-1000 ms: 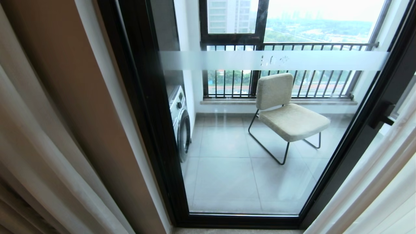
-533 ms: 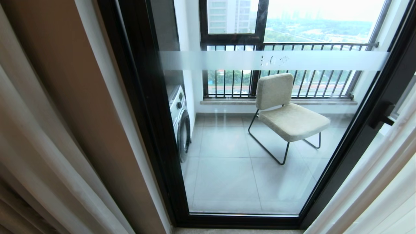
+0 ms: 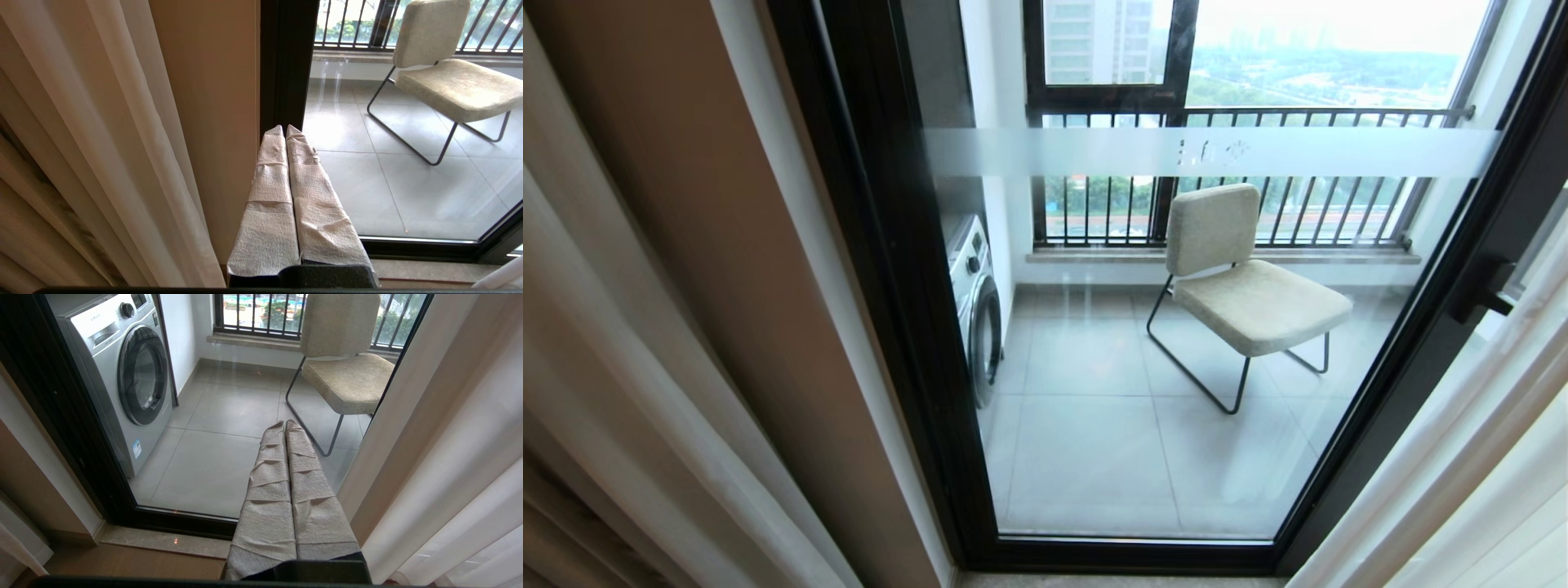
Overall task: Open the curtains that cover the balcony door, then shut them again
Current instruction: Pull the inner curtains open on both sides
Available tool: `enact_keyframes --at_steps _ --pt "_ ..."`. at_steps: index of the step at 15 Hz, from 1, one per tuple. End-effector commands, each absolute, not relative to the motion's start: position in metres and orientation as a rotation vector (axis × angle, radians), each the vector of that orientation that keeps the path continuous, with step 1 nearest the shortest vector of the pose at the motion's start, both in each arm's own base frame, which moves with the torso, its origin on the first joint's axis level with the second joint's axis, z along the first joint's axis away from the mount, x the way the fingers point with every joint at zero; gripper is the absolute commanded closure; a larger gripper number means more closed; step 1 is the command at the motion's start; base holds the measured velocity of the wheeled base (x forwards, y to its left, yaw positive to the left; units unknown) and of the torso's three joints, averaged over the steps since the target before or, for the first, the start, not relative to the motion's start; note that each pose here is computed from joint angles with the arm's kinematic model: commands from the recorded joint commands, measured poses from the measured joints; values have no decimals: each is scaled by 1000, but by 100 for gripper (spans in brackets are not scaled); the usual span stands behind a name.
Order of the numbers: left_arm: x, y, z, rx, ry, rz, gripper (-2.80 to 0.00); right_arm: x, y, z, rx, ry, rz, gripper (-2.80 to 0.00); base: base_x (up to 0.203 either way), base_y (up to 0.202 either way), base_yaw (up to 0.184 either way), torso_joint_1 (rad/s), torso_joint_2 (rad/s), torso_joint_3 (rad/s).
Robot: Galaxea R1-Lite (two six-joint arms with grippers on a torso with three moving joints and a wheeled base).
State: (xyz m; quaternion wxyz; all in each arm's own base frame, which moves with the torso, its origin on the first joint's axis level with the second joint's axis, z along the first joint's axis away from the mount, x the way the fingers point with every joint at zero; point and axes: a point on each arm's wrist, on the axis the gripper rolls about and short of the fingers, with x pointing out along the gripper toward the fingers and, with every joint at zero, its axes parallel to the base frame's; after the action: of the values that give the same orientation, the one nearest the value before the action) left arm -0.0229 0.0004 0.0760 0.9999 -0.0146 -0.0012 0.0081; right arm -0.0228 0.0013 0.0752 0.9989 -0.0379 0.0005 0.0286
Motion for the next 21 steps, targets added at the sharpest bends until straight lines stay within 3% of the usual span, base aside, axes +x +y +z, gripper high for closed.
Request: enact_keyframes --at_steps 1,11,21 --pt "-23 0 76 -31 -2 17 0 -23 1 75 -77 1 58 0 0 0 0 0 0 0" --pt "-23 0 76 -27 -2 15 0 -23 1 75 -77 1 58 0 0 0 0 0 0 0" --pt "-23 0 76 -26 1 15 0 -23 1 75 -77 1 57 0 0 -168 4 2 2 2"
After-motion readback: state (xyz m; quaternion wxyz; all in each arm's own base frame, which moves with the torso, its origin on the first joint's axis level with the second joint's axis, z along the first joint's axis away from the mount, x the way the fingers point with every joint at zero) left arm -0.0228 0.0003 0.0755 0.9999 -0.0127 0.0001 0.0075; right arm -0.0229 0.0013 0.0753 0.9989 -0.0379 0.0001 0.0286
